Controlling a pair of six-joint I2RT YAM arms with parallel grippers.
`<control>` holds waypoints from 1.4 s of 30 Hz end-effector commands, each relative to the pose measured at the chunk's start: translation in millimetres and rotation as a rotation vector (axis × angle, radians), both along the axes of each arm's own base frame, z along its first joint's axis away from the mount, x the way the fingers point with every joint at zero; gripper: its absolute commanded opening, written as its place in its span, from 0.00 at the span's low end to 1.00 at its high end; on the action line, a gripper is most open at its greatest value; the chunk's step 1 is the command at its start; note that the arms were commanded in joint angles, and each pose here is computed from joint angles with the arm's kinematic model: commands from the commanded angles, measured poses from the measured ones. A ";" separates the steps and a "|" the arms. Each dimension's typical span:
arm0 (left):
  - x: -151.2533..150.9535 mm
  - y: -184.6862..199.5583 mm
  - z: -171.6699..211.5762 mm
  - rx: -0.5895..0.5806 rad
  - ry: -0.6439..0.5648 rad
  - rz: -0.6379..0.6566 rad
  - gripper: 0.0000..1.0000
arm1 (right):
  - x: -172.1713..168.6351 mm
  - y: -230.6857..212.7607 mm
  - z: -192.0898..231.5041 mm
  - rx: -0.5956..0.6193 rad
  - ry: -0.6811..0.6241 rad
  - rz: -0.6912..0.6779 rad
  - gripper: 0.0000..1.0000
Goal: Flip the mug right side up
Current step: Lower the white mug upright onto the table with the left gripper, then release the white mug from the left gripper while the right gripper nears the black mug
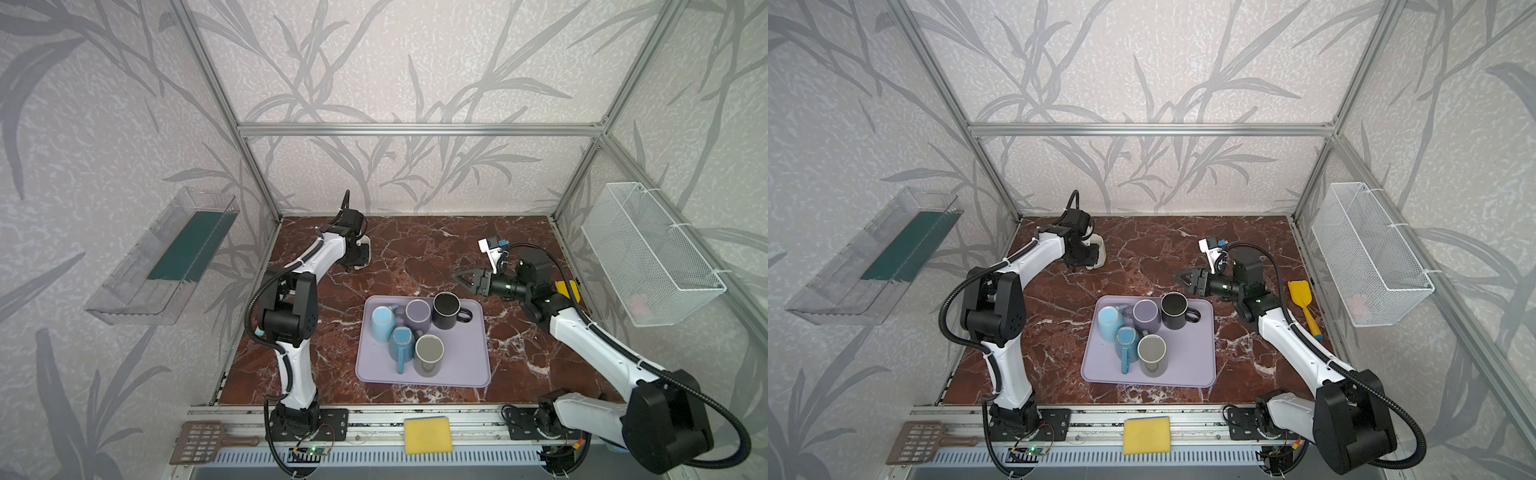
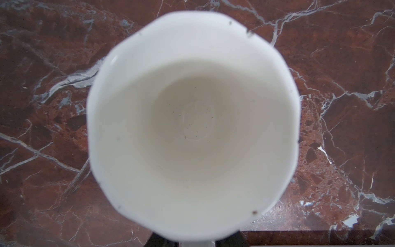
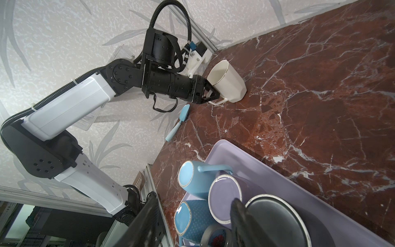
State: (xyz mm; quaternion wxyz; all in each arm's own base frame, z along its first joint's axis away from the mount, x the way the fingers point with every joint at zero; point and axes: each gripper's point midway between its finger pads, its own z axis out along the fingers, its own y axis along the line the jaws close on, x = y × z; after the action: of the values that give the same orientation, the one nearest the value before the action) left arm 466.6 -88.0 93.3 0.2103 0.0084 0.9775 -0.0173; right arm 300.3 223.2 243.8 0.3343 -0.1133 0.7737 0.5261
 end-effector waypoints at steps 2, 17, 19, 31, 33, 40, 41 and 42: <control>3.3 -1.8 12.1 0.007 -0.027 -0.006 0.33 | -2.6 -2.5 10.0 -0.002 -0.039 -0.003 0.55; -9.4 1.3 33.8 0.009 -0.068 -0.010 0.35 | -9.6 -11.8 1.9 -0.118 -0.047 -0.018 0.55; -11.3 2.5 37.5 0.011 -0.075 -0.008 0.36 | -12.4 -15.3 -0.8 -0.149 -0.048 -0.027 0.55; -28.9 5.3 74.4 -0.001 -0.159 -0.005 0.36 | -24.6 -33.3 -30.2 -0.267 -0.009 -0.085 0.55; -32.8 2.7 80.4 -0.011 -0.175 -0.013 0.36 | -25.6 -34.5 -36.6 -0.283 0.008 -0.090 0.55; -58.5 -26.7 87.6 -0.050 -0.189 -0.090 0.36 | -31.4 -34.4 -67.3 -0.442 0.031 -0.102 0.55; -63.4 -30.7 87.2 -0.064 -0.189 -0.101 0.37 | -32.3 -34.7 -71.2 -0.468 0.031 -0.104 0.55; -67.7 -33.0 86.3 -0.076 -0.187 -0.107 0.37 | -33.3 -34.2 -74.1 -0.485 0.030 -0.102 0.55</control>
State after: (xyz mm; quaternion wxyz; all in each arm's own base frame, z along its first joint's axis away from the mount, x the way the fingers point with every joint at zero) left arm 411.7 -112.4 175.8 0.2979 0.0447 0.9524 -0.0473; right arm 270.0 195.7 187.8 0.3210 -0.1350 0.8673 0.3556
